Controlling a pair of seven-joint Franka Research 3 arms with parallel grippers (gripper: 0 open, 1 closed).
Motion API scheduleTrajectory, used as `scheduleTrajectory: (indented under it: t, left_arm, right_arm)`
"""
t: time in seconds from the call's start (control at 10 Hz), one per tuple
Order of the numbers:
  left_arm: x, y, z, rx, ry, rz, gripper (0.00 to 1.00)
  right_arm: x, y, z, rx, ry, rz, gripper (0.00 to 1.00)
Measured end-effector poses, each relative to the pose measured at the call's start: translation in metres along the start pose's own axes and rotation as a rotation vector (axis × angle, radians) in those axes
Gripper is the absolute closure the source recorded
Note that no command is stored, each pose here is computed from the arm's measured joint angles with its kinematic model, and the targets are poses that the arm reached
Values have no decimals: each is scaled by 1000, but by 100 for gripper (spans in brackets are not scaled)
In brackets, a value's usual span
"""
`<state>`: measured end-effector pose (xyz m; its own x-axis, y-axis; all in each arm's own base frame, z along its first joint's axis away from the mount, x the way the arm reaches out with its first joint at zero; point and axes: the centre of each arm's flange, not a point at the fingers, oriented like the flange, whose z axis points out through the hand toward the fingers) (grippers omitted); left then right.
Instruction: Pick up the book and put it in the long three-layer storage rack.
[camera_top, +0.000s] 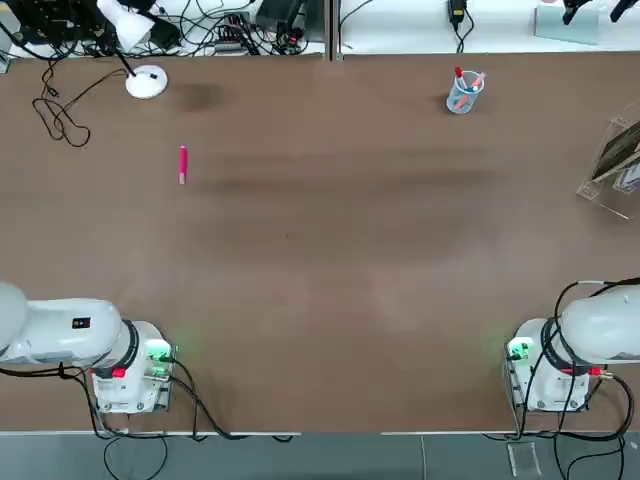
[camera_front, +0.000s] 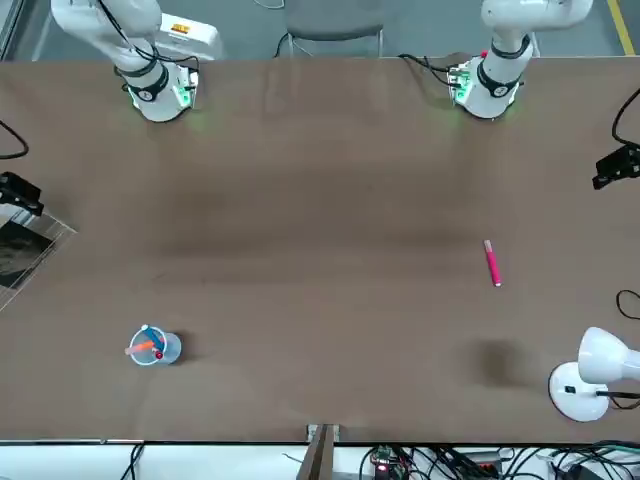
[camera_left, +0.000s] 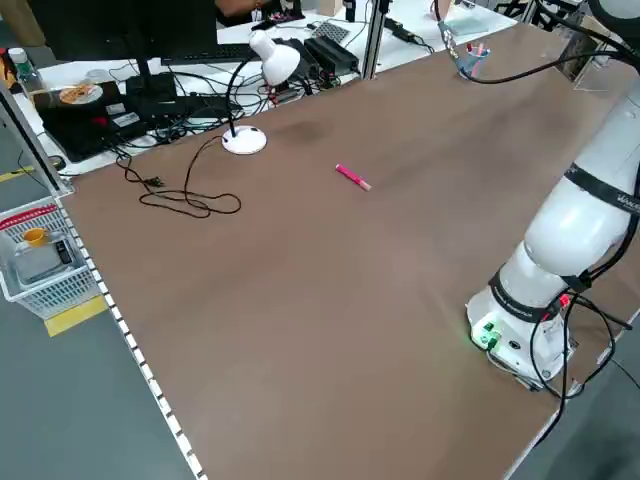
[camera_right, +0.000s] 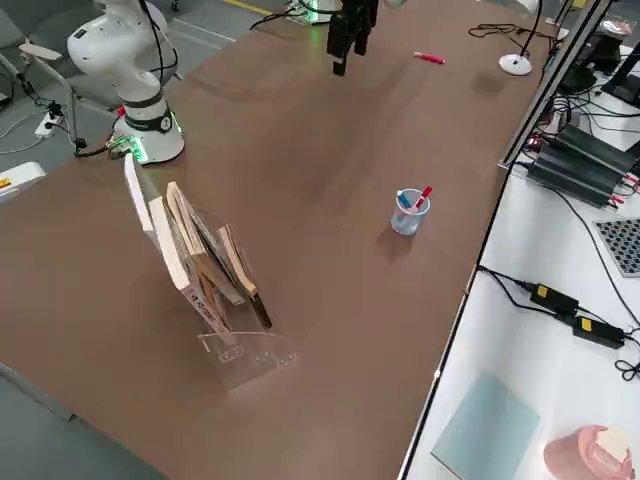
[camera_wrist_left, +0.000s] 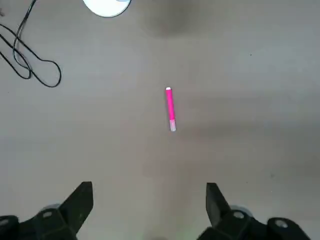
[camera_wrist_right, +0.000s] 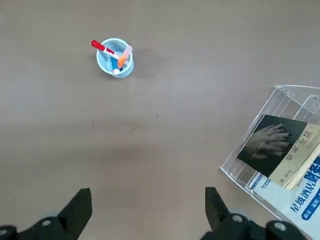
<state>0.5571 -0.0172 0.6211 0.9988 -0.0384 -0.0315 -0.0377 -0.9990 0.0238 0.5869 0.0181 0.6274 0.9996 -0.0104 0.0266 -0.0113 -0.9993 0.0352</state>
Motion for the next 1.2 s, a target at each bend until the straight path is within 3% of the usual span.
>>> scheduleTrajectory:
  t: [1.2]
  left_arm:
    - [1, 0, 1, 0, 3, 0, 1]
  right_arm:
    - [-8, 5, 1, -2, 19, 10, 0]
